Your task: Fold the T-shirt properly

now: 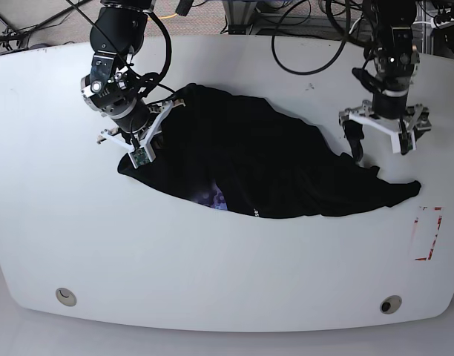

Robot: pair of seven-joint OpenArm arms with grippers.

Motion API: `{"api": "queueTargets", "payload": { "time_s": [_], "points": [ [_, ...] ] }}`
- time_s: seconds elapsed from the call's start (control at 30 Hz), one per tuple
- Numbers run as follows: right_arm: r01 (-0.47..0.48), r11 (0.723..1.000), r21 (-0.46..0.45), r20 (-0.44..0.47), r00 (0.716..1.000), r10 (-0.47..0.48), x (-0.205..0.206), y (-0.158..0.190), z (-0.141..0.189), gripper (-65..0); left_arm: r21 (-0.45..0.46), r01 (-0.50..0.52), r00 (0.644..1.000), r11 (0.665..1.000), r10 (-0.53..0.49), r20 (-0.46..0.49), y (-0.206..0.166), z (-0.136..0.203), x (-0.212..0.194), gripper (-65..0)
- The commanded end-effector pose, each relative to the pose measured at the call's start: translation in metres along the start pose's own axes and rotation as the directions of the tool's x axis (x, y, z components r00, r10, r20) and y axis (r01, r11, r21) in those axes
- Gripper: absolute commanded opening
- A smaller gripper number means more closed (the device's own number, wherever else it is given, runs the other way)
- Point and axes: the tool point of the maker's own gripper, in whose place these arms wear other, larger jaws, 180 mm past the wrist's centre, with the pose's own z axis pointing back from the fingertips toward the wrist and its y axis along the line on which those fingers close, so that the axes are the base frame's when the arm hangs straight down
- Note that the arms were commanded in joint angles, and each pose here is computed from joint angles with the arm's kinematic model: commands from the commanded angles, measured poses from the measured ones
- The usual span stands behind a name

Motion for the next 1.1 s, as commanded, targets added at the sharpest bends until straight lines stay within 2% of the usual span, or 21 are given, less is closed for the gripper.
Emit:
{"api": "queueTargets", "payload": {
  "time_s": [0.0,0.07,0.23,0.5,0.67,0.73,0.93,1.03,1.07],
  "points": [
    [-0.005,1.0,-0.009,0.057,0.998,0.006,0.015,-0.002,0.006,-65.0,-0.042,0.007,0.999,0.999,-0.006,0.032,-0.017,-0.011,0.019,-3.6],
    [-0.002,1.0,-0.006,0.052,0.999,0.002,0.012,0.0,0.007,-65.0,-0.07,0.005,0.999,0.998,-0.003,0.036,-0.029,-0.021,0.025,-3.5],
    [-0.003,1.0,-0.009,0.057,0.998,0.004,0.013,0.0,0.008,-65.0,-0.107,0.0,1.0,0.994,-0.002,-0.02,-0.045,-0.043,0.014,-3.5],
    [-0.002,1.0,-0.015,0.058,0.998,0.002,0.013,-0.002,0.01,-65.0,-0.117,-0.006,0.994,0.993,-0.007,-0.107,-0.051,-0.063,-0.013,-3.5],
    [-0.006,1.0,-0.02,0.064,0.998,0.007,0.015,-0.002,0.012,-65.0,-0.178,0.017,0.99,0.984,-0.041,-0.136,-0.064,-0.075,-0.022,-4.7],
    [-0.005,1.0,-0.018,0.058,0.998,0.006,0.012,0.0,0.013,-65.0,-0.193,0.021,0.986,0.981,-0.052,-0.158,-0.066,-0.08,-0.03,-10.8],
    [-0.008,1.0,-0.02,0.061,0.998,0.01,0.012,0.0,0.015,-65.0,-0.202,0.025,0.987,0.979,-0.056,-0.151,-0.068,-0.103,-0.017,-48.3],
    [-0.007,1.0,-0.022,0.06,0.998,0.008,0.012,-0.001,0.015,-65.0,-0.192,0.023,0.989,0.981,-0.051,-0.142,-0.066,-0.105,-0.012,-63.5],
    [-0.007,1.0,-0.022,0.06,0.998,0.008,0.012,-0.001,0.015,-65.0,-0.193,0.023,0.989,0.981,-0.05,-0.139,-0.066,-0.106,-0.011,-65.0]
  ]
}}
